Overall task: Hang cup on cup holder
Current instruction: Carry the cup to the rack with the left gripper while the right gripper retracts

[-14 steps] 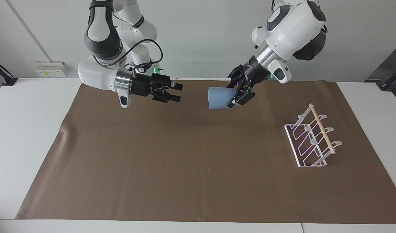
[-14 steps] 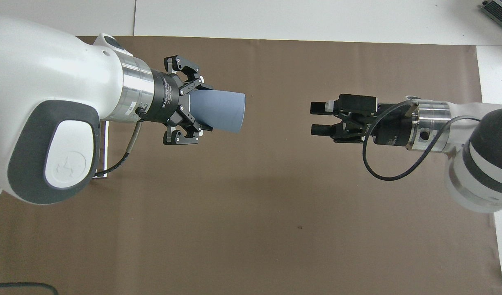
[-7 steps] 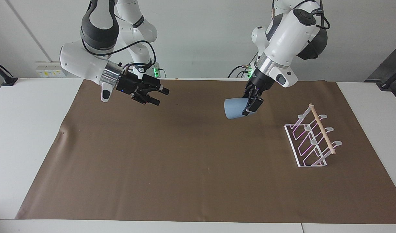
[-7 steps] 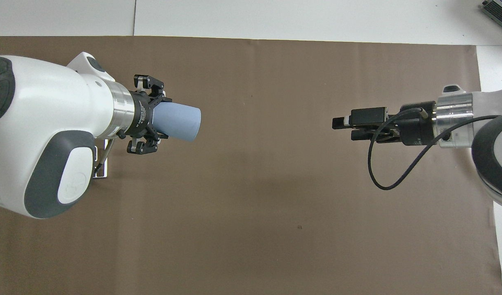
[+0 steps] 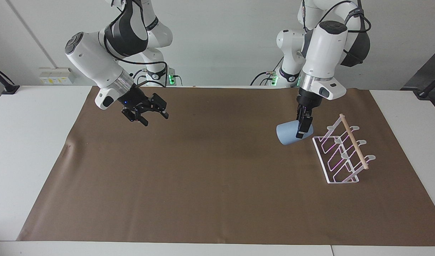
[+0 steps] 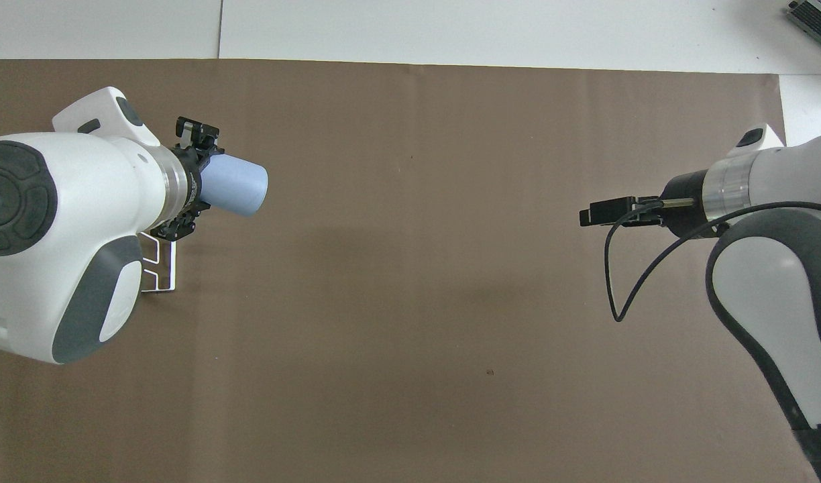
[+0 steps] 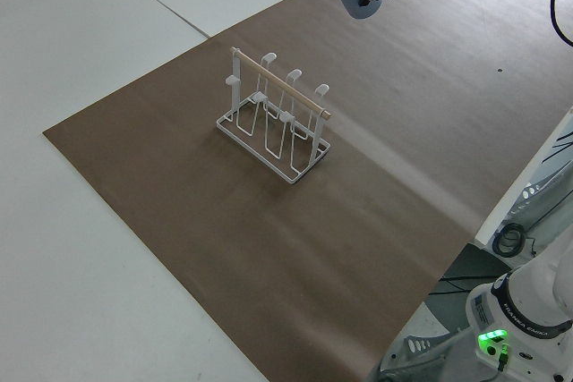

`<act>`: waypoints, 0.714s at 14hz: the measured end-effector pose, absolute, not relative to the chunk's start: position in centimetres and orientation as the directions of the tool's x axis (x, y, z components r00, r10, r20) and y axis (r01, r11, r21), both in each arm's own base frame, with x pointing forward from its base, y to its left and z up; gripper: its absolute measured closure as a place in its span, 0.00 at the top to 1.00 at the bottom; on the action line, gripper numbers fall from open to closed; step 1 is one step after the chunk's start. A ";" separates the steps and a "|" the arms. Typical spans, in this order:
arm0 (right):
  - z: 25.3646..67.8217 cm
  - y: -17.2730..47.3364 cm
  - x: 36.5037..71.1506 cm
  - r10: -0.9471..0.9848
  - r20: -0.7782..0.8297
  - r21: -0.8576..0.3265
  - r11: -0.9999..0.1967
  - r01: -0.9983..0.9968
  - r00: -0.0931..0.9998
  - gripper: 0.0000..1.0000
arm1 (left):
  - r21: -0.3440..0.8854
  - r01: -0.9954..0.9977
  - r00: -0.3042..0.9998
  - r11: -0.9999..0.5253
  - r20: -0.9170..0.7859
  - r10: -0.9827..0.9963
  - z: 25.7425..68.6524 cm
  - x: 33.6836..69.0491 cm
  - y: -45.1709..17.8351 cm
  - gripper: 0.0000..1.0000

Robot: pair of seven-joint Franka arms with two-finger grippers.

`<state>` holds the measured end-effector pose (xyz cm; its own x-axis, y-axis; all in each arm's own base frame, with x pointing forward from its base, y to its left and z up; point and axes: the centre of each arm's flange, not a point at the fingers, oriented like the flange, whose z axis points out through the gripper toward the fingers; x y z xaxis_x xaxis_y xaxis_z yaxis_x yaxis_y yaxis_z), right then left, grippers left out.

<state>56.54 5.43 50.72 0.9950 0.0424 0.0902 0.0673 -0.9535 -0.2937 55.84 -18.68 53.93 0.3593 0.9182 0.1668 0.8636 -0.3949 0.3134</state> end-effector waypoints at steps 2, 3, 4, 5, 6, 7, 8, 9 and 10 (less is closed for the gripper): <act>50.7 4.2 56.6 0.066 0.093 -0.213 -0.973 0.085 0.993 1.00 | 0.300 0.833 0.396 -0.465 0.264 0.880 53.7 56.3 -17.3 0.78; 50.8 3.3 56.7 0.065 0.095 -0.185 -0.979 0.081 0.993 1.00 | 0.293 0.819 0.408 -0.494 0.310 0.859 53.4 56.5 -16.6 0.78; 51.1 1.7 56.8 0.054 0.099 -0.154 -0.986 0.069 0.994 1.00 | 0.271 0.806 0.418 -0.526 0.368 0.831 52.9 56.7 -15.8 0.78; 51.5 0.2 56.9 0.044 0.101 -0.126 -0.990 0.056 0.994 1.00 | 0.251 0.797 0.424 -0.549 0.414 0.805 52.4 56.8 -15.1 0.78; 52.0 -1.1 56.9 0.037 0.097 -0.101 -0.994 0.047 0.995 1.00 | 0.244 0.787 0.425 -0.566 0.451 0.785 52.3 57.0 -14.4 0.78; 52.6 -1.9 56.8 0.025 0.088 -0.092 -0.995 0.033 0.996 1.00 | 0.246 0.780 0.420 -0.576 0.477 0.772 52.3 57.3 -13.6 0.78; 53.4 -2.6 56.7 0.007 0.078 -0.086 -0.996 0.014 0.997 1.00 | 0.246 0.771 0.413 -0.587 0.509 0.755 52.4 57.6 -12.6 0.78; 54.2 -3.2 56.6 -0.008 0.072 -0.080 -0.997 -0.002 0.997 1.00 | 0.242 0.761 0.410 -0.602 0.541 0.735 52.4 58.0 -11.7 0.78; 55.1 -3.7 56.3 -0.016 0.068 -0.069 -0.998 -0.011 0.998 1.00 | 0.228 0.751 0.412 -0.619 0.571 0.710 52.2 58.3 -11.0 0.78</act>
<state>56.34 -3.71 55.09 0.9975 -0.0156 0.0685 -0.0108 -0.9975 -0.0692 58.26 -11.03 52.16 0.4117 0.7103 0.5710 0.7513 -0.6191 0.2284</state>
